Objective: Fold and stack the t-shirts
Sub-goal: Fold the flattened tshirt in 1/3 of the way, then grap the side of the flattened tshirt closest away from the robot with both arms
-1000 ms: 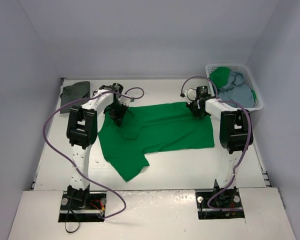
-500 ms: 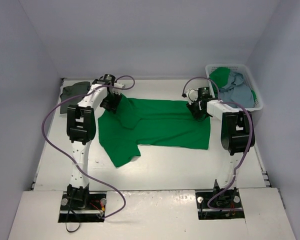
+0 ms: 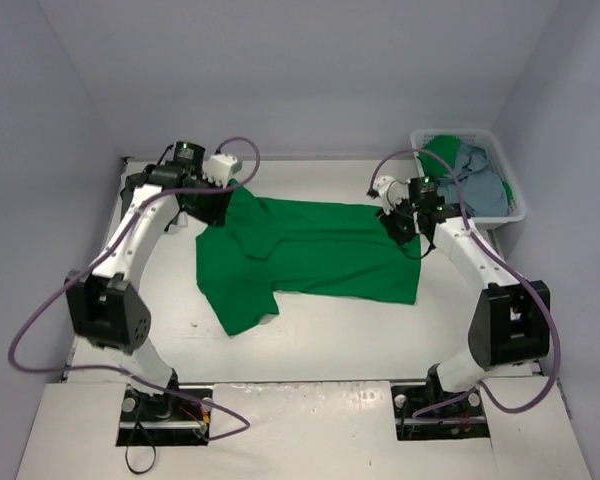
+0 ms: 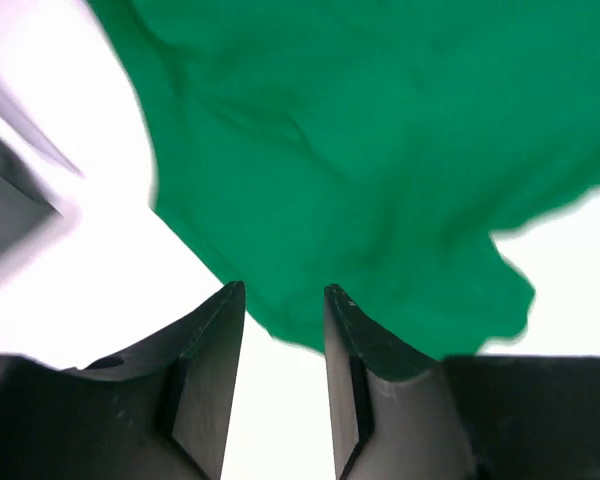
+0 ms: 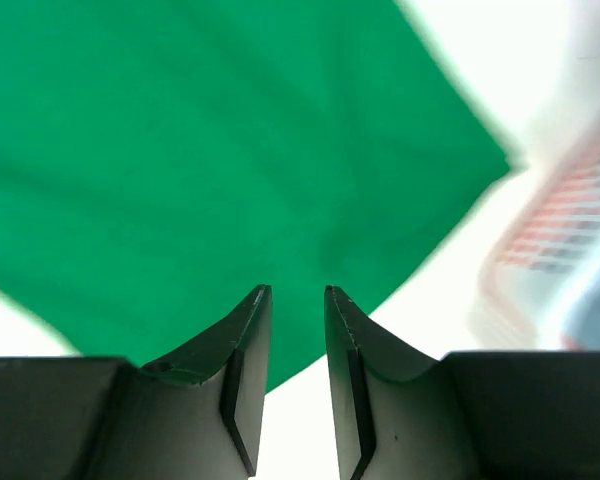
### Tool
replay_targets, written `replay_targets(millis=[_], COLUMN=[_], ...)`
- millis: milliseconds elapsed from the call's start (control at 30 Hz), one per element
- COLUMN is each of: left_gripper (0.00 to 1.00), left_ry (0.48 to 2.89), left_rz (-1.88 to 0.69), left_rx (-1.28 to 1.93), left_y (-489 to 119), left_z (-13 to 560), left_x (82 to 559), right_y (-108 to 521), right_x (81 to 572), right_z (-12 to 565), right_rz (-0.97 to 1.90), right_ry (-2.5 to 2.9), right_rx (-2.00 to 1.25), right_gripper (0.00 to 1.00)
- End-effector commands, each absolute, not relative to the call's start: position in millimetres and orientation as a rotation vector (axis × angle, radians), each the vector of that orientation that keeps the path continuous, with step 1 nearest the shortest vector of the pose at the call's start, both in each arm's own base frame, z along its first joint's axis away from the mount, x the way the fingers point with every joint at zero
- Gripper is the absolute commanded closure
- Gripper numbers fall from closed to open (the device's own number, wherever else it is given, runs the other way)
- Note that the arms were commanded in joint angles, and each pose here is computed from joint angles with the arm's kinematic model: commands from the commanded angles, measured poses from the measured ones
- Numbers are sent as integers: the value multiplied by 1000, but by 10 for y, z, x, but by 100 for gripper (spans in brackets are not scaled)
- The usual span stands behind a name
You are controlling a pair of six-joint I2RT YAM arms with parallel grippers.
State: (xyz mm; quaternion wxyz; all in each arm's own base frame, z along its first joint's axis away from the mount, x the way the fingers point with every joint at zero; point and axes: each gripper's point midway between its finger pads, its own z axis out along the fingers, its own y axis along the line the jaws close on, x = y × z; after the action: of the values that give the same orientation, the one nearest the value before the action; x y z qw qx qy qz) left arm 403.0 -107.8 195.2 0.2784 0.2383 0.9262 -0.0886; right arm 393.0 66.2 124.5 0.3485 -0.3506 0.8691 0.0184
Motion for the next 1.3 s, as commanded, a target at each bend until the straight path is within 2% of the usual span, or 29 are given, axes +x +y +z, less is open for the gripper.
replay_targets(millis=[0, 100, 267, 433, 567, 767, 967, 1100, 1167, 1233, 1267], left_gripper=[69, 69, 67, 63, 62, 62, 62, 61, 61, 61, 61], left_ry=[2456, 2401, 2377, 2369, 2368, 2406, 2413, 2413, 2408, 2403, 2402], left_rz=[-296, -275, -236, -205, -89, -33, -16, -9, -5, -5, -5], left_rx=[810, 1008, 1195, 1339, 1418, 1462, 1461, 1447, 1438, 1440, 1439], left_y=[-1179, -1292, -1297, -1273, -1234, -1161, -1151, -1155, -1160, -1170, -1171], left_z=[1887, 1774, 1455, 1242, 1065, 734, 689, 703, 711, 700, 693], left_x=[3533, 3047, 2516, 2241, 2189, 2143, 2159, 2188, 2212, 2221, 2223], right_y=[827, 774, 663, 465, 340, 337, 413, 452, 473, 483, 487], right_x=[3354, 2908, 2544, 2381, 2308, 2242, 2242, 2247, 2262, 2282, 2288], right_z=[1001, 722, 545, 473, 378, 198, 86, -23, -49, -81, -89], right_rz=[112, 25, -96, -211, -274, -236, -157, -111, -100, -96, -90], right_ry=[2324, 2356, 2363, 2374, 2399, 2447, 2465, 2500, 2503, 2505, 2509], right_rx=[-1142, -1306, -1448, -1507, -1560, -1625, -1668, -1692, -1698, -1705, -1703], right_gripper=[75, 72, 56, 46, 44, 44, 47, 56, 57, 65, 72])
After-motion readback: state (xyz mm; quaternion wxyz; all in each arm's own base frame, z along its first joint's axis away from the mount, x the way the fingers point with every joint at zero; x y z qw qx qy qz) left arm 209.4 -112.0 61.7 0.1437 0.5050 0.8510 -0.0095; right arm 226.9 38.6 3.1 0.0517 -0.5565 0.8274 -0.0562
